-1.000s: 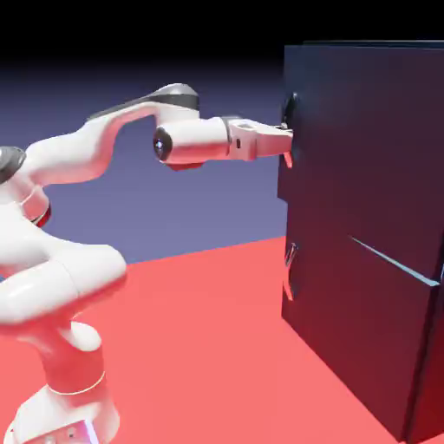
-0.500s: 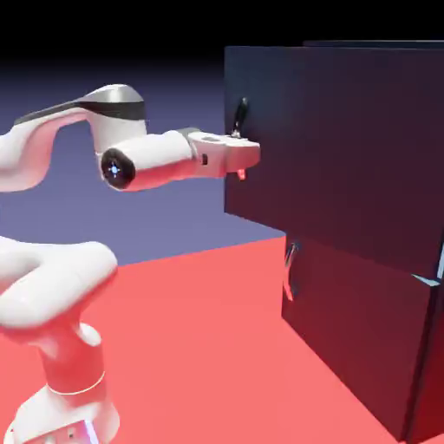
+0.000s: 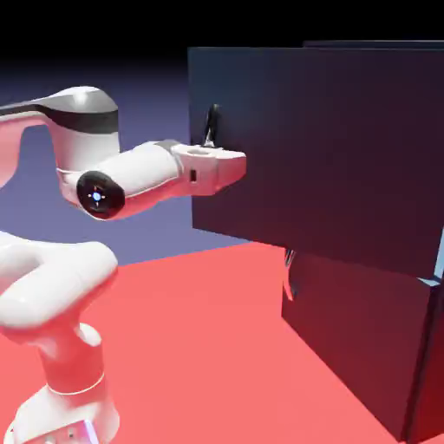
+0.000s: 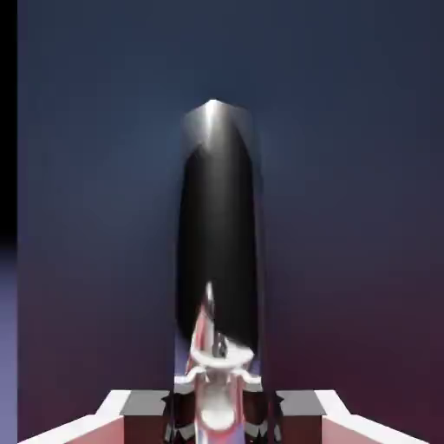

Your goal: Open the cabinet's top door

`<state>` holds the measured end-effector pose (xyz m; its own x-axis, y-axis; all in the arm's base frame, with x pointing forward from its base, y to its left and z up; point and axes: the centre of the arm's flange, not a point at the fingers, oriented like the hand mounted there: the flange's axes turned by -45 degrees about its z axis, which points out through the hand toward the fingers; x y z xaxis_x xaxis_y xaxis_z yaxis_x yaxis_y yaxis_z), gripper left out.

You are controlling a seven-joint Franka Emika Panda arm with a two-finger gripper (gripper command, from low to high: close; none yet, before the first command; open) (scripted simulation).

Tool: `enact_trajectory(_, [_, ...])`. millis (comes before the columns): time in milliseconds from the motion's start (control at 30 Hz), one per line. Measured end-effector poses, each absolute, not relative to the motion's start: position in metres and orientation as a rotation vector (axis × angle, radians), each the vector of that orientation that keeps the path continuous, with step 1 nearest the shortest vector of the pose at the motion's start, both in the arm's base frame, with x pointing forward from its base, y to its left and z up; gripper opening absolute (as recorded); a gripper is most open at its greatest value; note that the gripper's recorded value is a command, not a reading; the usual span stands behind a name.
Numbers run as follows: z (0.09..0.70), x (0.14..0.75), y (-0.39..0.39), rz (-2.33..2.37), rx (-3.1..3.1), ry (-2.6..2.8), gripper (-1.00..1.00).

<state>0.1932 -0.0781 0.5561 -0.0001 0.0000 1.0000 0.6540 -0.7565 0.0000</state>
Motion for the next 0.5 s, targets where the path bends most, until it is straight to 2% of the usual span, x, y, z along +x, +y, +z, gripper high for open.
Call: enact_trajectory(500, [0.556,0.145,-0.212,-1.586,-1.586,-0.912,-1.0])
